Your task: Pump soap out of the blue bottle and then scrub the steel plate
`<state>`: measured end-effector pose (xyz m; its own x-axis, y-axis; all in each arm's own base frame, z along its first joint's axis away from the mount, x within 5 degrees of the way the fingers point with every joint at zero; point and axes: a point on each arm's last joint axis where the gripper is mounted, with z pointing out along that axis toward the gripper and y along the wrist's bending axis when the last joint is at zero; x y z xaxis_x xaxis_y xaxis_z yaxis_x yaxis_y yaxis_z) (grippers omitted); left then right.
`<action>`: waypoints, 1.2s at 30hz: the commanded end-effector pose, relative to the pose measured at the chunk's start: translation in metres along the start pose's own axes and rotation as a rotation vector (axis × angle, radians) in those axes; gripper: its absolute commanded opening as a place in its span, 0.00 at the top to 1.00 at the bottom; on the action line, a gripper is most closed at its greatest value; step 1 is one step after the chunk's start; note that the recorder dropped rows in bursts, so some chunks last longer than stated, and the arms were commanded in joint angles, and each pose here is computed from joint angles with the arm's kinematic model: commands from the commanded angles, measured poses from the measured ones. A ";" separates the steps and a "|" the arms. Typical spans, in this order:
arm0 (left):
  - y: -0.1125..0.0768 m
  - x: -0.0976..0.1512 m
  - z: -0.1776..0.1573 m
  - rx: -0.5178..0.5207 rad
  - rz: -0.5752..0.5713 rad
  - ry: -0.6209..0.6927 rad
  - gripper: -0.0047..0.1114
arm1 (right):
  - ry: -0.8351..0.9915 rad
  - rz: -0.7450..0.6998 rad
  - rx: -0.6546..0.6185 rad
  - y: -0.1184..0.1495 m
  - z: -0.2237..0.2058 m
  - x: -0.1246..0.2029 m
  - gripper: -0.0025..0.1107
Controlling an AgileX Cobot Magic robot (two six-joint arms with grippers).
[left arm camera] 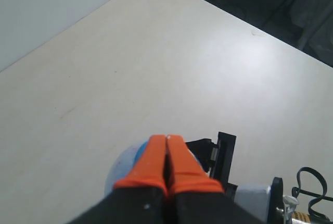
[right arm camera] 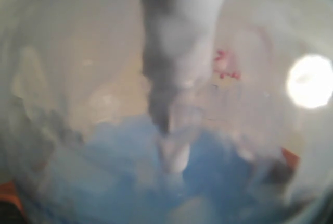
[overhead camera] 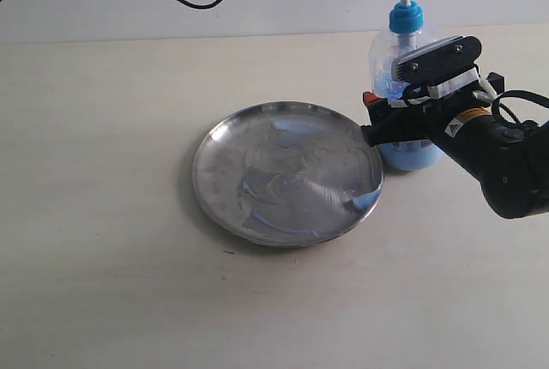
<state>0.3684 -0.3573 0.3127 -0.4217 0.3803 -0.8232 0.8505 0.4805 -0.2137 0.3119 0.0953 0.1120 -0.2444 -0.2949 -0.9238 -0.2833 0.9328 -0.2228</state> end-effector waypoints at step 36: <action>0.000 0.022 0.017 0.029 0.007 0.127 0.96 | -0.134 -0.030 0.011 -0.001 0.000 -0.018 0.98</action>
<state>0.3684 -0.3575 0.3125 -0.4220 0.3816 -0.8224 0.8509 0.4797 -0.2141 0.3119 0.0953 0.1120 -0.2444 -0.2949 -0.9238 -0.2833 0.9328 -0.2228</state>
